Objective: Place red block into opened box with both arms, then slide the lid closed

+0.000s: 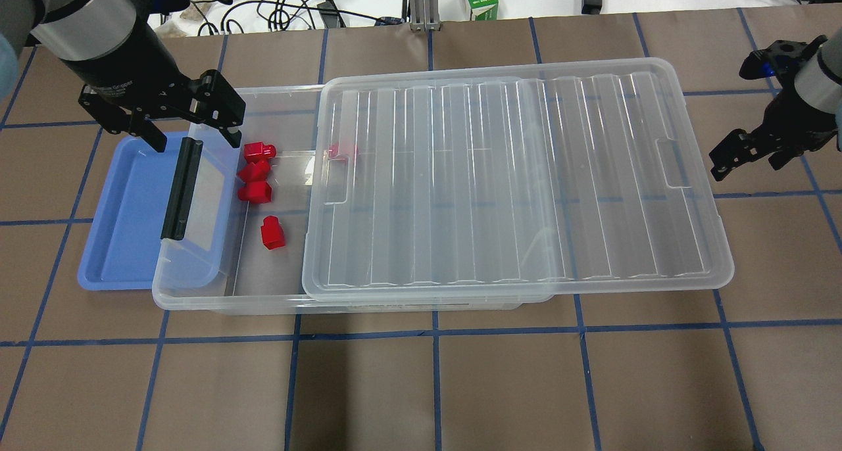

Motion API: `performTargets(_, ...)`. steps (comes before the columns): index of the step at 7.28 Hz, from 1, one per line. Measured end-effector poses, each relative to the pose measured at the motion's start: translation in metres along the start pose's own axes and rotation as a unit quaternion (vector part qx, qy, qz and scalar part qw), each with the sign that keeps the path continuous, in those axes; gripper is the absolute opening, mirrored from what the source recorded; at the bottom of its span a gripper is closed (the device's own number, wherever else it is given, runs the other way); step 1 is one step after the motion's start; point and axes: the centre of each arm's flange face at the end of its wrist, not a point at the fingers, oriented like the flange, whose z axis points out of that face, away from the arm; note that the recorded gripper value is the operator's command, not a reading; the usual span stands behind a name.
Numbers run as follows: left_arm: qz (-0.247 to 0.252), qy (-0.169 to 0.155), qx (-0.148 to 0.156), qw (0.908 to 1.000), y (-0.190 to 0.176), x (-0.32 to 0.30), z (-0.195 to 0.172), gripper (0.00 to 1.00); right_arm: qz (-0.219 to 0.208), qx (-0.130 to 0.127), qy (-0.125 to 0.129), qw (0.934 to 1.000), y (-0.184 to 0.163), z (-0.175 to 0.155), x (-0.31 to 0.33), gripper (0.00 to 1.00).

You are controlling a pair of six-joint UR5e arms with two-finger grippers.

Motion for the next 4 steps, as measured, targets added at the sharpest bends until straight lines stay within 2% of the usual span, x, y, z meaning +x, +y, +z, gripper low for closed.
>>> performTargets(4,0.006,-0.011,-0.005,0.9999,0.003,0.006,0.001,1.00,0.023,0.007,-0.019,0.9995,-0.002,0.004,-0.021,1.00)
